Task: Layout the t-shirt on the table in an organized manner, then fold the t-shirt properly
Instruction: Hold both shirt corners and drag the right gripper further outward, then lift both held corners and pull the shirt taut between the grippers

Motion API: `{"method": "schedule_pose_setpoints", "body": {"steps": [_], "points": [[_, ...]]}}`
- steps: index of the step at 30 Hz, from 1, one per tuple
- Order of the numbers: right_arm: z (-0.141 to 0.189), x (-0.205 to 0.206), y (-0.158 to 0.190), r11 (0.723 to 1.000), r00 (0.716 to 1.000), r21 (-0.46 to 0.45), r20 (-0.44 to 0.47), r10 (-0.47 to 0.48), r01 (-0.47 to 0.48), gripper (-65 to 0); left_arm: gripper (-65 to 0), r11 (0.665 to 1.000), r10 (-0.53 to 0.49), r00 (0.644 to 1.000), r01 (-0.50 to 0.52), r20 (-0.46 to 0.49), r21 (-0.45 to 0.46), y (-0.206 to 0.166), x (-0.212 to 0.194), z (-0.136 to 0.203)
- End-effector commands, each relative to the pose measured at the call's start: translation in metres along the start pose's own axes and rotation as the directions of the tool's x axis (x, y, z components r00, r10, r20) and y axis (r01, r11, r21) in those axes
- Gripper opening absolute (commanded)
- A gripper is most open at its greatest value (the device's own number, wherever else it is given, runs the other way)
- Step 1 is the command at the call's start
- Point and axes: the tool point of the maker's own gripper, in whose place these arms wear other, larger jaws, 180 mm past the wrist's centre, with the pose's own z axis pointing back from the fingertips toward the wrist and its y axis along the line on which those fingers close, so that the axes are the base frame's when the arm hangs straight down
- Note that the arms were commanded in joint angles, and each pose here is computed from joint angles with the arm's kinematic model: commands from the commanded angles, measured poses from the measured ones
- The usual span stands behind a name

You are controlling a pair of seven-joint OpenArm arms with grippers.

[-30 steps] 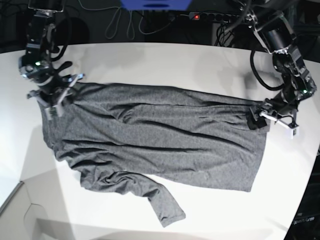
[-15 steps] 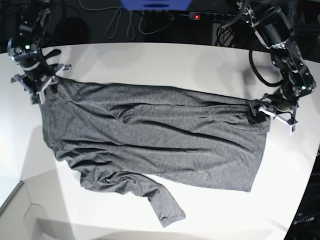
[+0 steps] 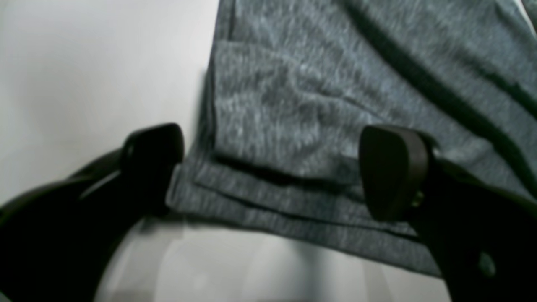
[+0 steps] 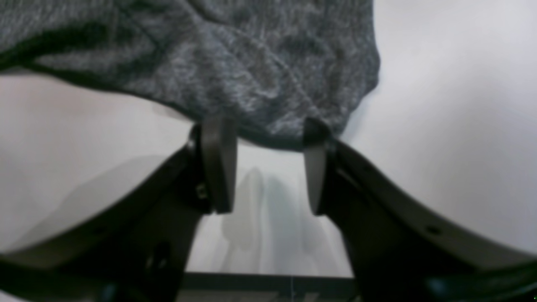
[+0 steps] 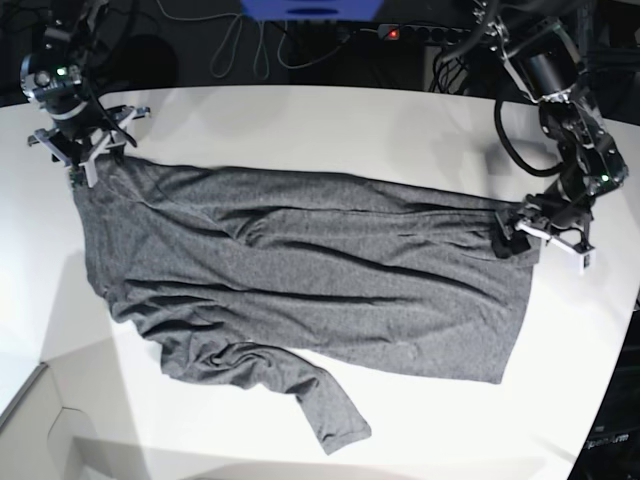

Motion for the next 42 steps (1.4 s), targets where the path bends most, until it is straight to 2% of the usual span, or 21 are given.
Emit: {"method": "schedule_pose_setpoints", "body": {"steps": [1, 6, 9, 14, 17, 18, 21, 32, 35, 40, 42], "points": [[0.002, 0.013, -0.004, 1.000, 0.999, -0.008, 0.046, 0.007, -0.007, -35.7, 0.0, 1.000, 0.003, 0.997, -0.002, -0.073, 0.015, 0.003, -0.018, -0.002], [-0.001, 0.023, -0.004, 1.000, 0.998, -0.008, 0.070, -0.002, 0.003, -32.1, -0.3, 0.994, -0.078, 0.992, 0.070, -0.096, -0.084, -0.010, -0.031, -0.007], [-0.011, 0.017, -0.003, 1.000, 0.998, 0.002, 0.050, -0.022, 0.022, -32.1, -15.9, 0.989, -0.099, 0.989, 0.087, -0.107, -0.118, -0.014, -0.037, -0.008], [-0.019, 0.006, -0.001, 0.999, 0.999, 0.017, 0.018, -0.046, 0.045, -32.1, -47.4, 0.989, -0.101, 0.988, 0.087, -0.116, -0.124, -0.013, -0.041, -0.009], [-0.020, 0.004, -0.001, 0.999, 0.999, 0.018, 0.014, -0.048, 0.047, -32.1, -63.1, 0.990, -0.094, 0.987, 0.078, -0.131, -0.121, -0.010, -0.045, -0.010], [-0.020, 0.004, -0.001, 0.999, 0.999, 0.019, 0.013, -0.048, 0.048, -32.1, -65.0, 0.990, -0.090, 0.987, 0.074, -0.134, -0.121, -0.009, -0.047, -0.010], [-0.022, 0.009, -0.002, 0.999, 0.998, 0.017, 0.025, -0.050, 0.049, -32.1, -64.2, 0.990, -0.089, 0.987, 0.073, -0.137, -0.119, -0.007, -0.048, -0.009], [-0.034, -0.008, -0.004, 0.996, 0.996, 0.023, -0.026, -0.082, 0.082, -33.1, -65.0, 0.991, -0.126, 0.982, 0.119, -0.143, -0.060, 0.023, -0.038, 0.005], [-0.033, -0.010, -0.003, 0.997, 0.997, 0.028, -0.032, -0.076, 0.077, -40.6, -65.0, 0.991, -0.127, 0.981, 0.119, -0.148, -0.057, 0.025, -0.039, 0.006], [-0.026, -0.027, 0.000, 0.997, 0.995, 0.032, -0.068, -0.067, 0.069, -65.0, -65.0, 0.991, -0.131, 0.979, 0.125, -0.157, -0.050, 0.028, -0.046, 0.010], [-0.021, -0.031, -0.001, 0.998, 0.995, 0.027, -0.075, -0.058, 0.061, -65.0, -65.0, 0.989, -0.144, 0.978, 0.139, -0.150, -0.045, 0.028, -0.044, 0.013]]}}
